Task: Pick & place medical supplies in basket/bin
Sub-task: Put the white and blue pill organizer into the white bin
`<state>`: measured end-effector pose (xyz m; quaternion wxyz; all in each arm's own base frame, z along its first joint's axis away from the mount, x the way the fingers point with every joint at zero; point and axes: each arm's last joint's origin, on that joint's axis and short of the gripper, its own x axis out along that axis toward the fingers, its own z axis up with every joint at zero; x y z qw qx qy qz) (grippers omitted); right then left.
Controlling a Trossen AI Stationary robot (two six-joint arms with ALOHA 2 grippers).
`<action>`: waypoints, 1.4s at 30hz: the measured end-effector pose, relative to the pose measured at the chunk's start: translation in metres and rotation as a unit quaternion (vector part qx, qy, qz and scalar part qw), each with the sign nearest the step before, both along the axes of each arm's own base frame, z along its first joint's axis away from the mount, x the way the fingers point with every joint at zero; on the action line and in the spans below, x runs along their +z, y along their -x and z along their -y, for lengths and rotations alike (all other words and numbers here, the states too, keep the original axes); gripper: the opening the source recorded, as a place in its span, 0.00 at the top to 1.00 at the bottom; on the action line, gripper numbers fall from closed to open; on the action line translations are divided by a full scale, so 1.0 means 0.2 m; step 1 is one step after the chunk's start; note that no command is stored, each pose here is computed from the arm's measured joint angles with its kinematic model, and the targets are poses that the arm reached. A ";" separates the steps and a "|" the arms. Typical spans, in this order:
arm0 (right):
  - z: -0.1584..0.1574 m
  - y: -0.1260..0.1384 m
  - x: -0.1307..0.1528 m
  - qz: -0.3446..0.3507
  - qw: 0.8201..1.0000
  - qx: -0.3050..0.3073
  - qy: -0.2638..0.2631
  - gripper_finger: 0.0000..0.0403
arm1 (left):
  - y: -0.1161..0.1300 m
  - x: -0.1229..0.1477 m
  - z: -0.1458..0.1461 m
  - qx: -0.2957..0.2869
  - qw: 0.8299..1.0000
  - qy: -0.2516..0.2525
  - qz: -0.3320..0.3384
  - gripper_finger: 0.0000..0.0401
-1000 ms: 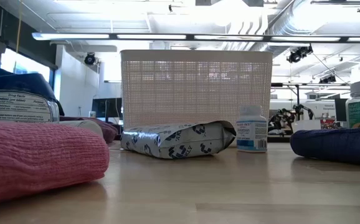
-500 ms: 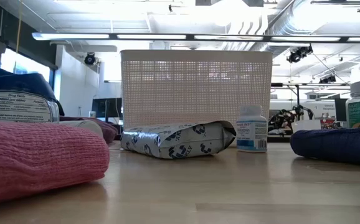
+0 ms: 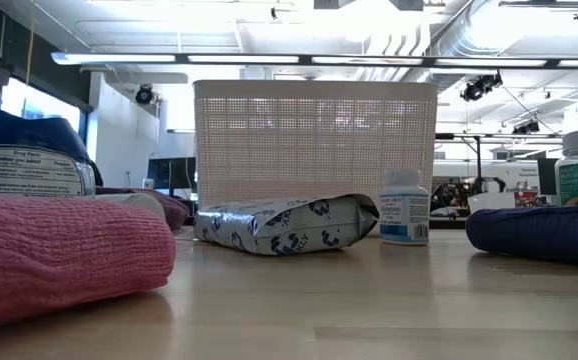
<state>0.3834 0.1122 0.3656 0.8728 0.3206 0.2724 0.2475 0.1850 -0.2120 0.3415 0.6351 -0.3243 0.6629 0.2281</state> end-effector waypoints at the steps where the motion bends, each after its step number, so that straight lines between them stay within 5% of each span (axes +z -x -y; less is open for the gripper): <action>1: 0.00 0.00 -0.01 -0.003 1.000 0.015 0.005 0.54 | 0.00 -0.06 0.01 -0.001 1.000 -0.003 -0.014 0.60; 7: -0.01 0.04 -0.06 -0.038 0.996 0.073 0.030 0.54 | -0.01 -0.42 0.03 0.001 0.999 0.017 -0.045 0.60; 16: 0.02 0.07 -0.13 -0.109 0.990 0.040 0.077 0.54 | 0.05 -0.79 -0.02 0.074 0.991 0.040 -0.106 0.60; 31: 0.02 0.08 -0.14 -0.134 0.986 -0.019 0.099 0.54 | 0.02 -0.84 -0.04 0.093 0.996 -0.012 0.006 0.60; 42: 0.06 0.07 -0.14 -0.153 0.981 -0.077 0.086 0.54 | -0.21 -0.83 -0.08 0.105 0.983 0.043 0.142 0.60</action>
